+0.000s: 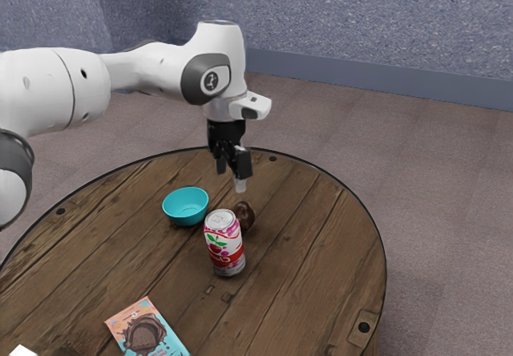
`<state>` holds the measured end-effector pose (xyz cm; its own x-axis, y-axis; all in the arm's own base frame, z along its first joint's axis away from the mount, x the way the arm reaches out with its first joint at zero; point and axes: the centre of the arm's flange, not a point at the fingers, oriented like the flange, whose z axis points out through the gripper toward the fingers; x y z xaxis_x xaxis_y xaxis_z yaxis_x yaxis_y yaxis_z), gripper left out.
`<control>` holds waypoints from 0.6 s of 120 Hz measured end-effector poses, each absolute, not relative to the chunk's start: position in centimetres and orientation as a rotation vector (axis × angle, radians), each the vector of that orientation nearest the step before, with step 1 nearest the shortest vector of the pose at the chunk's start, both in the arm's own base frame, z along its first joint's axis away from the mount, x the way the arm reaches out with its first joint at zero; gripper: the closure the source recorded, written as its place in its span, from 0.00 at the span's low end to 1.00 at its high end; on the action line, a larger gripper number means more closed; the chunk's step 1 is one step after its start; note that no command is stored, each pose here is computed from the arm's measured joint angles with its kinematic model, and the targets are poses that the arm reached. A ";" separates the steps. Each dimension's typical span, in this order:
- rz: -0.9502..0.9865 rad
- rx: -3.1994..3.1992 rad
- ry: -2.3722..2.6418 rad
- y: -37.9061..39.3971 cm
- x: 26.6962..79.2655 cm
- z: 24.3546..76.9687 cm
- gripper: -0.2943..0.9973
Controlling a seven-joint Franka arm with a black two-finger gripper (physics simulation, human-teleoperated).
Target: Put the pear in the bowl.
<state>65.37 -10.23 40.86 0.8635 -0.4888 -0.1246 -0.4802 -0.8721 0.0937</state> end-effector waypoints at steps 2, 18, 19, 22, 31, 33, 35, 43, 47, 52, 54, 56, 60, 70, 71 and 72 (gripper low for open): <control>-0.229 2.975 -0.754 -10.0 65.4 40.2 0.23; -0.255 2.977 -0.611 -8.4 66.1 36.0 0.23; -0.254 2.977 -0.602 -8.4 66.2 35.8 0.23; -0.251 2.974 -0.575 -8.1 66.4 35.0 0.23; -0.228 2.972 -0.508 -7.7 67.1 33.1 0.23; -0.222 2.973 -0.496 -7.7 67.2 32.8 0.23; -0.213 2.974 -0.486 -7.7 67.3 32.6 0.23; -0.177 2.987 -0.438 -7.0 67.9 32.0 0.23; -0.168 2.993 -0.417 -6.8 68.1 31.5 0.23; -0.162 2.997 -0.397 -6.6 68.3 30.8 0.23; -0.160 2.999 -0.391 -6.7 68.4 30.6 0.23; -0.157 3.000 -0.385 -6.7 68.5 30.3 0.23; -0.154 3.002 -0.376 -6.8 68.5 29.9 0.23; -0.153 3.007 -0.352 -6.9 68.7 28.8 0.23; -0.153 3.007 -0.350 -6.8 68.7 28.7 0.23; -0.154 3.008 -0.347 -6.8 68.7 28.6 0.23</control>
<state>68.73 -6.83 28.60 0.9687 -0.2321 -0.0876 -0.2210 -0.9678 0.1203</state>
